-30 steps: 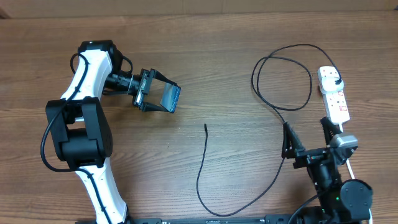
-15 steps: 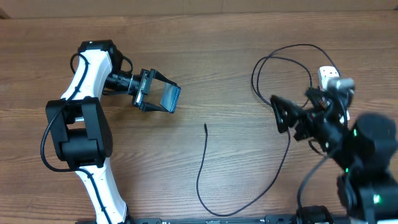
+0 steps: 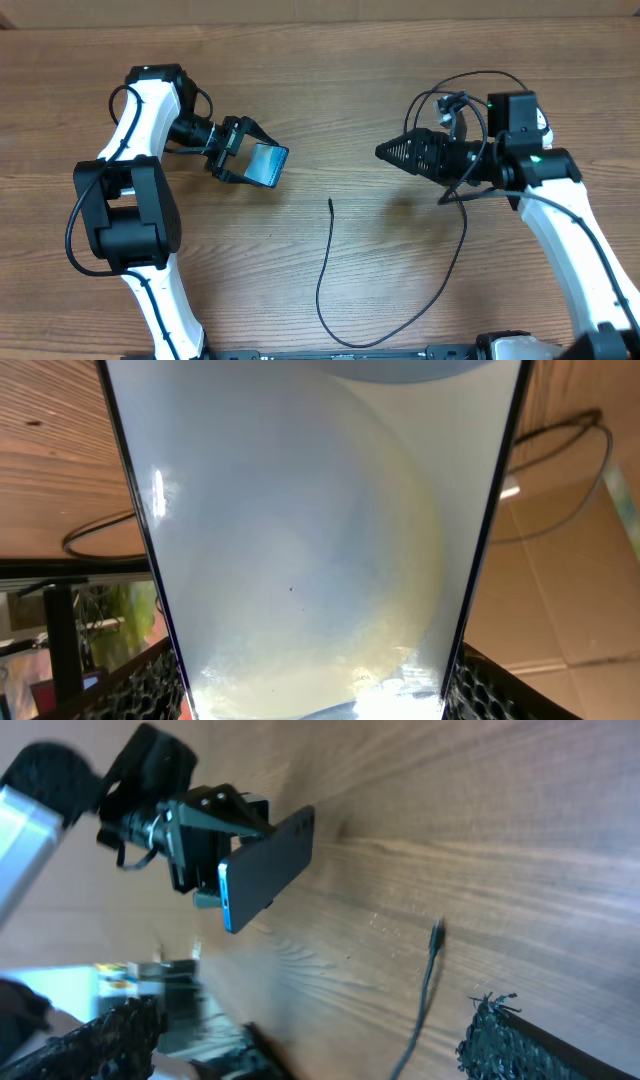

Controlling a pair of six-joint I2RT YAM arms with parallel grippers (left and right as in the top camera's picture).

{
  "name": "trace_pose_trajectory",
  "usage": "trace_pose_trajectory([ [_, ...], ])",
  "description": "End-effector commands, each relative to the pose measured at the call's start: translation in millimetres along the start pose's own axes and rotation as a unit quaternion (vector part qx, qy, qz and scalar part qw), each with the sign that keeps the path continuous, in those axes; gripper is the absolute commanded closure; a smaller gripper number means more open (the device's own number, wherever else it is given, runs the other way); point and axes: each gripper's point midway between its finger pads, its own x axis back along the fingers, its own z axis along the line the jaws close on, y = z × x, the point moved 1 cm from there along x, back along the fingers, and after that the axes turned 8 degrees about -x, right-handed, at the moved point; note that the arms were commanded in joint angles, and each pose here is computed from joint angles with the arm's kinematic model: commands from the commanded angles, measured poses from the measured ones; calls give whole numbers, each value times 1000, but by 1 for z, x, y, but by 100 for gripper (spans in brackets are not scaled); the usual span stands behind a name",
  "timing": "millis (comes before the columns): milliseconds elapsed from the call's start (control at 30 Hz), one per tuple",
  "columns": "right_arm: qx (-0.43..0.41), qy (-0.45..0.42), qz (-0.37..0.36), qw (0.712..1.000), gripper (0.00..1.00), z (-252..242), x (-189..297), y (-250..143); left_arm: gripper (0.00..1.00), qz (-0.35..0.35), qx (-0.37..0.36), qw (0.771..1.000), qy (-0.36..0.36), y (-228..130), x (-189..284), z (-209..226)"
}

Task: Plug charger to phone and switch on socket
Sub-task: 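Bring the right gripper to the phone and grasp its edge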

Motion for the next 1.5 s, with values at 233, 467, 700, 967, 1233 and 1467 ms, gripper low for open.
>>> trace_pose_trajectory([
  [233,-129,10,35,991,0,-7,-14,1,96,-45,25,998,32,6,-25,-16],
  [467,-138,4,45,989,0,-8,-16,-5,96,-56,18,997,40,2,-48,-29],
  [700,-122,-39,50,991,0,-9,-34,-17,96,-60,21,997,42,-8,-73,-43],
  [967,-144,-126,8,981,0,-22,-52,-20,96,-54,22,997,56,-26,-100,-49],
  [1233,-121,-155,-8,981,0,-24,-59,-22,96,-50,31,996,67,-38,-117,-51],
  [1467,-111,-177,-22,978,0,-29,-60,-21,96,-27,32,997,66,-52,-129,-55],
])
